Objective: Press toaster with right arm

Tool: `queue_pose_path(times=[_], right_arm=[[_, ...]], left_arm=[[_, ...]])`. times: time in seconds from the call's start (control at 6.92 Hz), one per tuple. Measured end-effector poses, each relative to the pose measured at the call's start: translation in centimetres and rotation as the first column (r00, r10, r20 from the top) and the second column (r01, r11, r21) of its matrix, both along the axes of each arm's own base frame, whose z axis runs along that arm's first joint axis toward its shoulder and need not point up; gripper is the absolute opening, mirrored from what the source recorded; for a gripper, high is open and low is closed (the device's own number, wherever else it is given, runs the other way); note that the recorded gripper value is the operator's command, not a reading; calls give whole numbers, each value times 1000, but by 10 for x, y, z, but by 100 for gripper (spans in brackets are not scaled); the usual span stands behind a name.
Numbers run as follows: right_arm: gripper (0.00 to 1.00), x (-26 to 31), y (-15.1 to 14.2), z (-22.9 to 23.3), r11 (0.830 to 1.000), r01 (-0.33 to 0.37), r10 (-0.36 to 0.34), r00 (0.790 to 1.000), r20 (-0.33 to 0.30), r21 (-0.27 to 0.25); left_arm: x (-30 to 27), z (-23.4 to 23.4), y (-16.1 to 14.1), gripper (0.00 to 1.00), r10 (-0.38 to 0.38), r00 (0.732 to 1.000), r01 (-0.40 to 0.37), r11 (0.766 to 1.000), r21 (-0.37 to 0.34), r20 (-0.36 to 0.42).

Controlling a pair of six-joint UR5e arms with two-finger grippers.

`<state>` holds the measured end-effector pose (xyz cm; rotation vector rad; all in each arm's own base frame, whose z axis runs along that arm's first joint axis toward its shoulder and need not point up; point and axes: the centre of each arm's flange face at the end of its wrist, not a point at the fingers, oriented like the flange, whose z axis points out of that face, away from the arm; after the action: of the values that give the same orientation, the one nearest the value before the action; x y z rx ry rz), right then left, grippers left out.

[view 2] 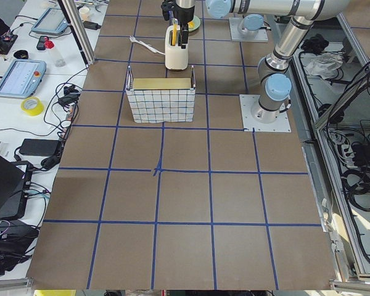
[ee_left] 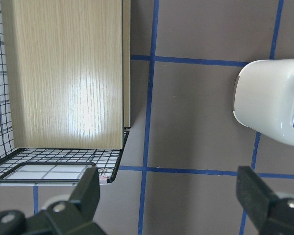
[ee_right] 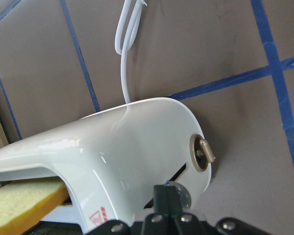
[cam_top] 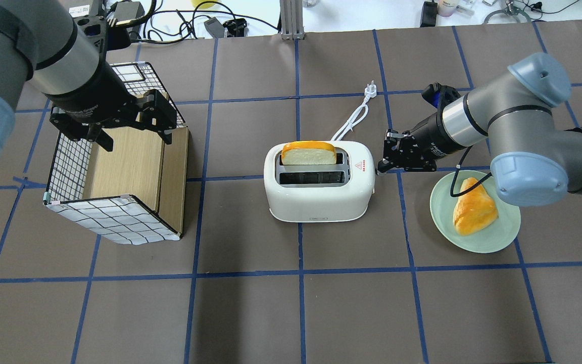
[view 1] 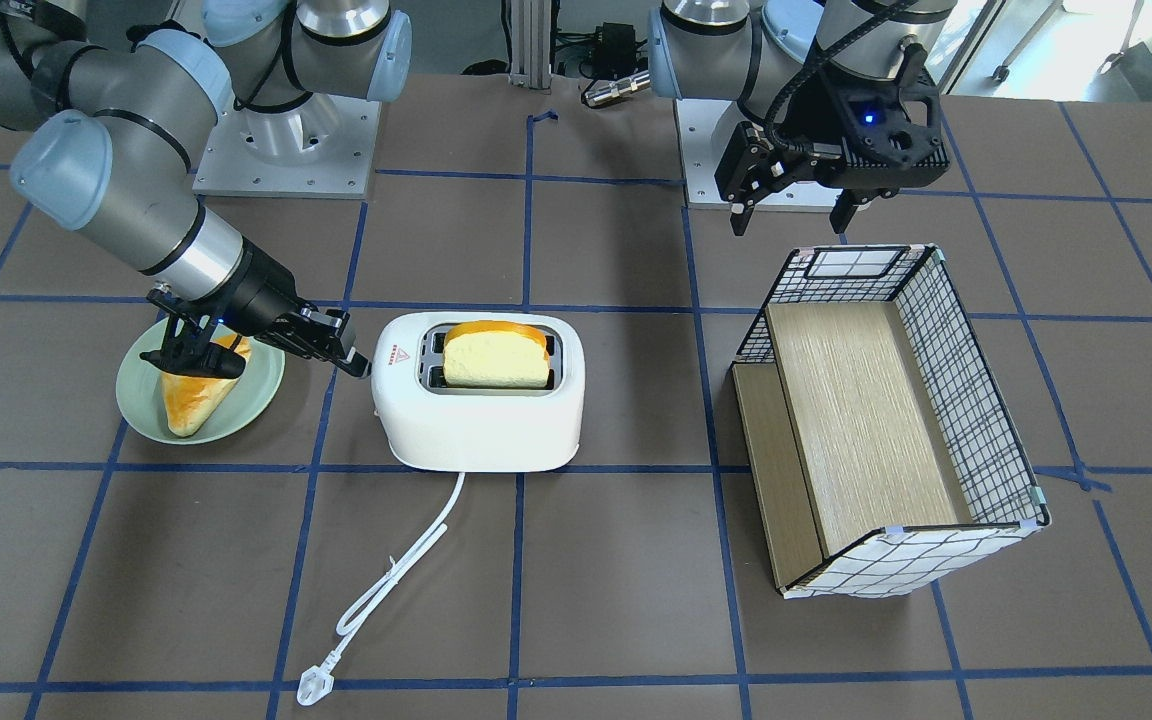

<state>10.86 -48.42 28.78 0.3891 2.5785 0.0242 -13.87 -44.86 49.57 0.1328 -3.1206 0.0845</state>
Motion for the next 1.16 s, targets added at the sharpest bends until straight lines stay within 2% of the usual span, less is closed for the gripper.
queue_pose_path(times=[1.16], right_arm=[[0, -1, -3, -23, 999, -48, 48, 999, 6, 13]], left_arm=[[0, 0, 0, 100, 0, 1000, 0, 1000, 0, 1]])
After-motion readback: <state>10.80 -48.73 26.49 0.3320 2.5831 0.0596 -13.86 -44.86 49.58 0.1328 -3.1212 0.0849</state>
